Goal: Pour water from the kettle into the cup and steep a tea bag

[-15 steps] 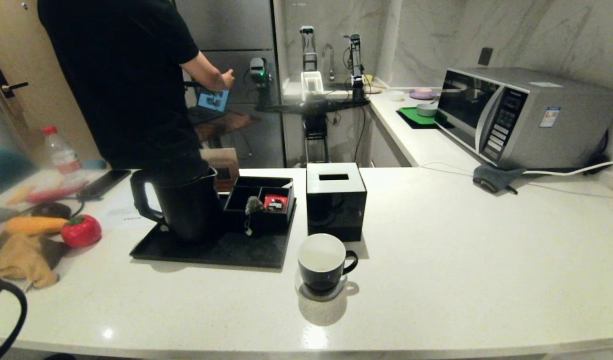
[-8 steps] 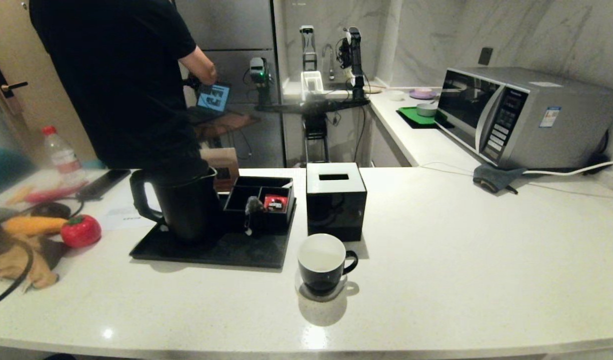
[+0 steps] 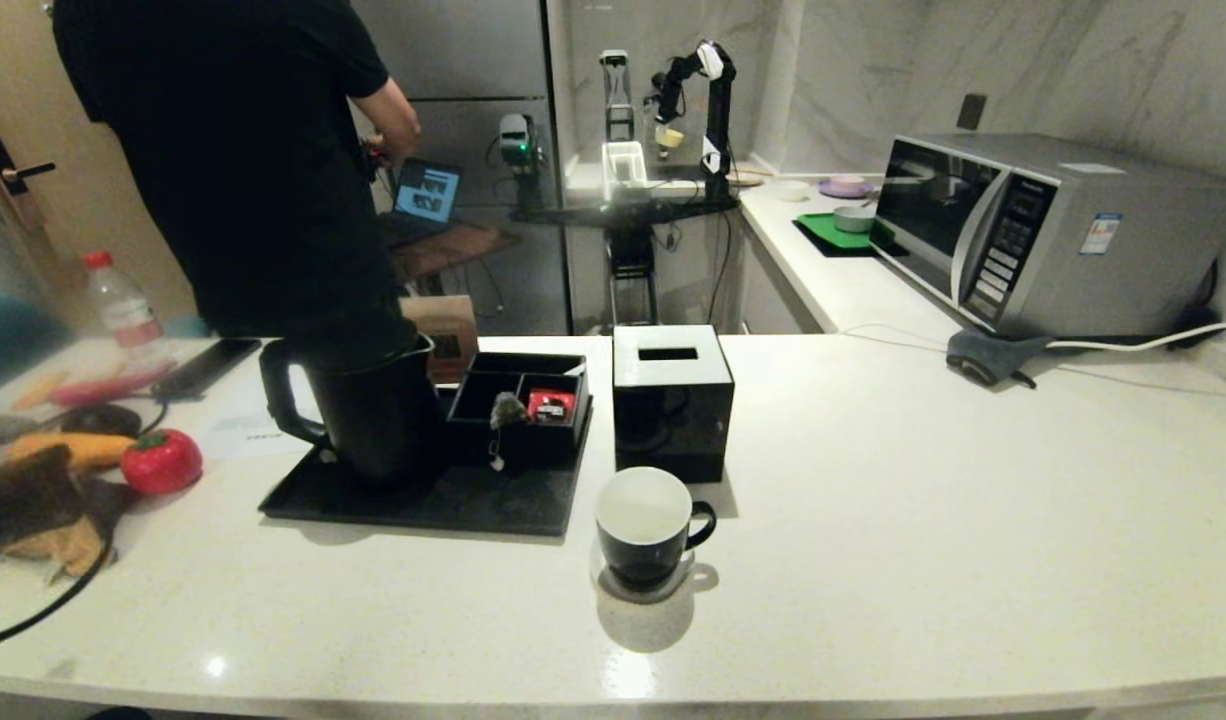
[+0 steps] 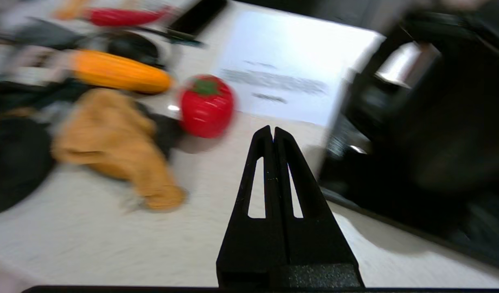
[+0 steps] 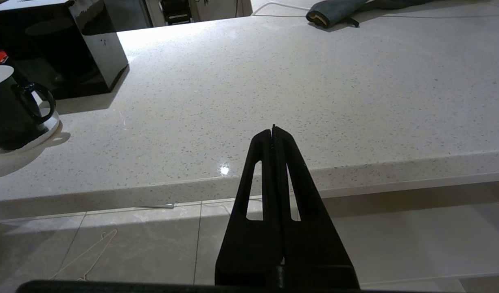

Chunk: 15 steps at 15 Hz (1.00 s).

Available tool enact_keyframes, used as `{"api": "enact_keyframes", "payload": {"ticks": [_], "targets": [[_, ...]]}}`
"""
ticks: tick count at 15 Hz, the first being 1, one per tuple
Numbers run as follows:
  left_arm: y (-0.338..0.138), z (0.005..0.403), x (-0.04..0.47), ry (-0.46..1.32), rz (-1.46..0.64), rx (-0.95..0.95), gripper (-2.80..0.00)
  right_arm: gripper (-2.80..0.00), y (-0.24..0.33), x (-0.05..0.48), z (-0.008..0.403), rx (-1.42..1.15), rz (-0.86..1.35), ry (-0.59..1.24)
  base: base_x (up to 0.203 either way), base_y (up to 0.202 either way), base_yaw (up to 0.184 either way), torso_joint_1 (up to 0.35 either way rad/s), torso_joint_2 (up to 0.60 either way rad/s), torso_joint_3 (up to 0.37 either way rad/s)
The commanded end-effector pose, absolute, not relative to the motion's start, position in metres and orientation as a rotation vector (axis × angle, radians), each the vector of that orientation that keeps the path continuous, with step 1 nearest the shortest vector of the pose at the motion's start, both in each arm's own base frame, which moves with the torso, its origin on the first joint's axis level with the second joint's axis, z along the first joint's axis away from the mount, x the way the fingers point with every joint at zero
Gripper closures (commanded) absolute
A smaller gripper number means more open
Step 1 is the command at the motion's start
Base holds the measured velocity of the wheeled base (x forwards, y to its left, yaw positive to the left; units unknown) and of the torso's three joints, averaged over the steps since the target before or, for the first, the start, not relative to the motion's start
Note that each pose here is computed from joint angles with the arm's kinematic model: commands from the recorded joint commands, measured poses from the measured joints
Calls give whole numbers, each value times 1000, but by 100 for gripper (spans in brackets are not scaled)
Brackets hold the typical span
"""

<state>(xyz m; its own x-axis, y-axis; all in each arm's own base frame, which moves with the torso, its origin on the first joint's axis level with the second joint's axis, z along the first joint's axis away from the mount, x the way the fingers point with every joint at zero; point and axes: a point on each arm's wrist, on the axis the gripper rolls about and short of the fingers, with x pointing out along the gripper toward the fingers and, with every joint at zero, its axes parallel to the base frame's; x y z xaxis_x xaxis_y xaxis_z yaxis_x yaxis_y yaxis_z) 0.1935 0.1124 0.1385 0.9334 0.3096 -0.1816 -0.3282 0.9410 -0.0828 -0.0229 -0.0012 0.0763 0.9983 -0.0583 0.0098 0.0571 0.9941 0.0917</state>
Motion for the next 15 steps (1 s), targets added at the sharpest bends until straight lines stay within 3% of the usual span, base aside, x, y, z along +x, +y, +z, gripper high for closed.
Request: {"api": "enact_keyframes", "payload": {"ticks": [1, 11, 12, 15], "targets": [[112, 119, 200, 219, 260, -136, 0, 0, -1, -23, 76, 92, -58, -12, 0, 0, 0, 0, 0, 0], [118, 64, 235, 193, 74, -11, 0, 0, -1, -23, 76, 92, -58, -12, 0, 0, 0, 0, 0, 0], [118, 62, 239, 193, 70, -11, -280, 0, -1, -23, 76, 92, -58, -12, 0, 0, 0, 0, 0, 0], [124, 64, 257, 153, 58, 8, -280, 0, -1, -23, 76, 92, -58, -12, 0, 0, 0, 0, 0, 0]]}}
